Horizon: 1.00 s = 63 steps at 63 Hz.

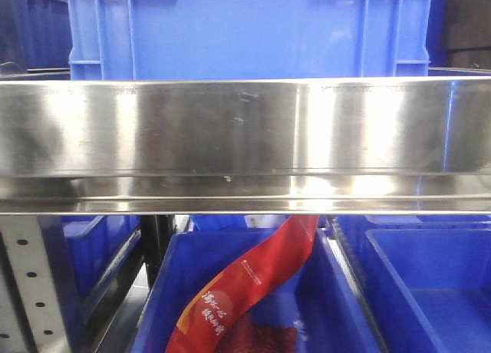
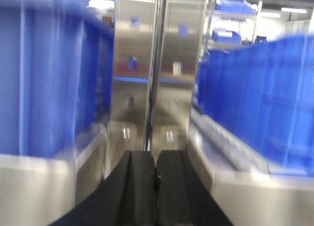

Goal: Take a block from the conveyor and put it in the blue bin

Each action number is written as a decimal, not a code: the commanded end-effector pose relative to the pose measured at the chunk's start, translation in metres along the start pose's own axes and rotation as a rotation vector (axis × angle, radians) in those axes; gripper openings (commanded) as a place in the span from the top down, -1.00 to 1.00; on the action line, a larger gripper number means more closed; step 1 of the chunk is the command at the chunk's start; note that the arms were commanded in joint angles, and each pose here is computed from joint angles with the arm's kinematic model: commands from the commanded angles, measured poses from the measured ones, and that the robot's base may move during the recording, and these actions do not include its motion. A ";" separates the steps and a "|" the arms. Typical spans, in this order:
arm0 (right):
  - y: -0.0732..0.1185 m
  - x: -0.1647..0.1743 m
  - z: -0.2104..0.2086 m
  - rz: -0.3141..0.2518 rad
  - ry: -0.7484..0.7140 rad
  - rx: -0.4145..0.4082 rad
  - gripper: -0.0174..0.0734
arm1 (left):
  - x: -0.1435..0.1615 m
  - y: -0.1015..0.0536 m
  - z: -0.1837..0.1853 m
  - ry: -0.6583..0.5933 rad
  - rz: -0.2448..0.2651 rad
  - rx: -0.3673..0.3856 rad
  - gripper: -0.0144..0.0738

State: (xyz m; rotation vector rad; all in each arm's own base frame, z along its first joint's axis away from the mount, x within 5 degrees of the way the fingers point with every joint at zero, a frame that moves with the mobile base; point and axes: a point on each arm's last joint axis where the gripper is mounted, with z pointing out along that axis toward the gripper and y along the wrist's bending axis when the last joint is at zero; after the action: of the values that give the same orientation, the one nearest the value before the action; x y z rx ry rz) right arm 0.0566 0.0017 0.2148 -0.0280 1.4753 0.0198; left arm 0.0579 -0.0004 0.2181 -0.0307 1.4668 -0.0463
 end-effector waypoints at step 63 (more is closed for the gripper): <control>0.000 -0.001 -0.001 -0.009 -0.023 0.000 0.99 | 0.004 0.000 -0.002 0.007 0.074 0.007 0.92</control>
State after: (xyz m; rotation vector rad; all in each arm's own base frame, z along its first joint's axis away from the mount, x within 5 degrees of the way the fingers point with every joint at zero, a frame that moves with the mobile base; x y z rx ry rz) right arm 0.0567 0.0017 0.2146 -0.0296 1.4759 0.0181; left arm 0.0569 -0.0005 0.2106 0.0229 1.5070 0.0108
